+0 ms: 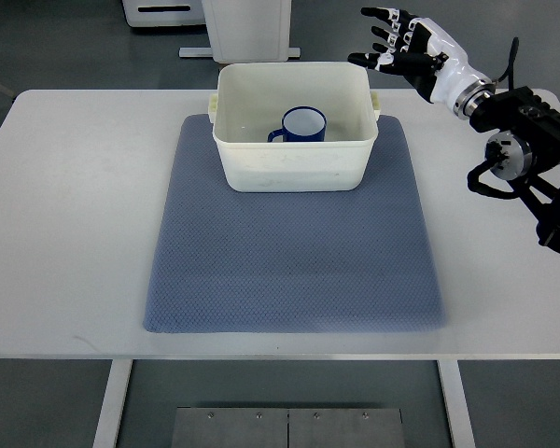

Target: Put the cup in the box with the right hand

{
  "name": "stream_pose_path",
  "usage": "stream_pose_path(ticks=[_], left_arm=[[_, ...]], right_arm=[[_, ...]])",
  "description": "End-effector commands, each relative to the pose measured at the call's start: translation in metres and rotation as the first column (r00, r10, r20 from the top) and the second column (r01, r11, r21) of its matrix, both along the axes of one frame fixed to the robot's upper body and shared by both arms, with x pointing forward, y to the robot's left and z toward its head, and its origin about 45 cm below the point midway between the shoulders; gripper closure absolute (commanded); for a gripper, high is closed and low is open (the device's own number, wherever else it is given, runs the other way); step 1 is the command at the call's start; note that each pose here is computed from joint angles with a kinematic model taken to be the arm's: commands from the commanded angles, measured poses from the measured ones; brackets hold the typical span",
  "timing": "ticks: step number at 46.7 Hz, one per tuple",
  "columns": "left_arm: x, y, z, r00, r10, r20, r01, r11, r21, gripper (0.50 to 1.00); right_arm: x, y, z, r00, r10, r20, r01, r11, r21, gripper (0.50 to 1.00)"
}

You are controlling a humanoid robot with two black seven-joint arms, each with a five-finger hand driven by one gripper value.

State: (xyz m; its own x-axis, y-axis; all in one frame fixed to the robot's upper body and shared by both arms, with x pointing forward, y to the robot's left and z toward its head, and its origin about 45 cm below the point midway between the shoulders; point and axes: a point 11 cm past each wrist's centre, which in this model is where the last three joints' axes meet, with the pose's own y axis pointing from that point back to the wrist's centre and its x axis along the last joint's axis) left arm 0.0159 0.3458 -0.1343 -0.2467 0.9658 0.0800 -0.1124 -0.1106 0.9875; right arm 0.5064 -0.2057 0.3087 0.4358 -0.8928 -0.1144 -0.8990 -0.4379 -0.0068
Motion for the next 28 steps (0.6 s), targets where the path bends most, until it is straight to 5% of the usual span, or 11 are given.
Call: stream_pose_path(ticks=[1, 28], left_arm=[[0.000, 0.000, 0.000, 1.000, 0.000, 0.000, 0.000, 1.000, 0.000, 0.500], [0.000, 0.000, 0.000, 1.000, 0.001, 0.000, -0.001, 1.000, 0.000, 0.500]], right_arm=[[-0.001, -0.010, -0.003, 1.000, -0.010, -0.025, 0.011, 0.999, 0.046, 0.505], [-0.027, -0.045, -0.058, 0.987, 0.026, -0.161, 0.023, 0.956, 0.294, 0.500]])
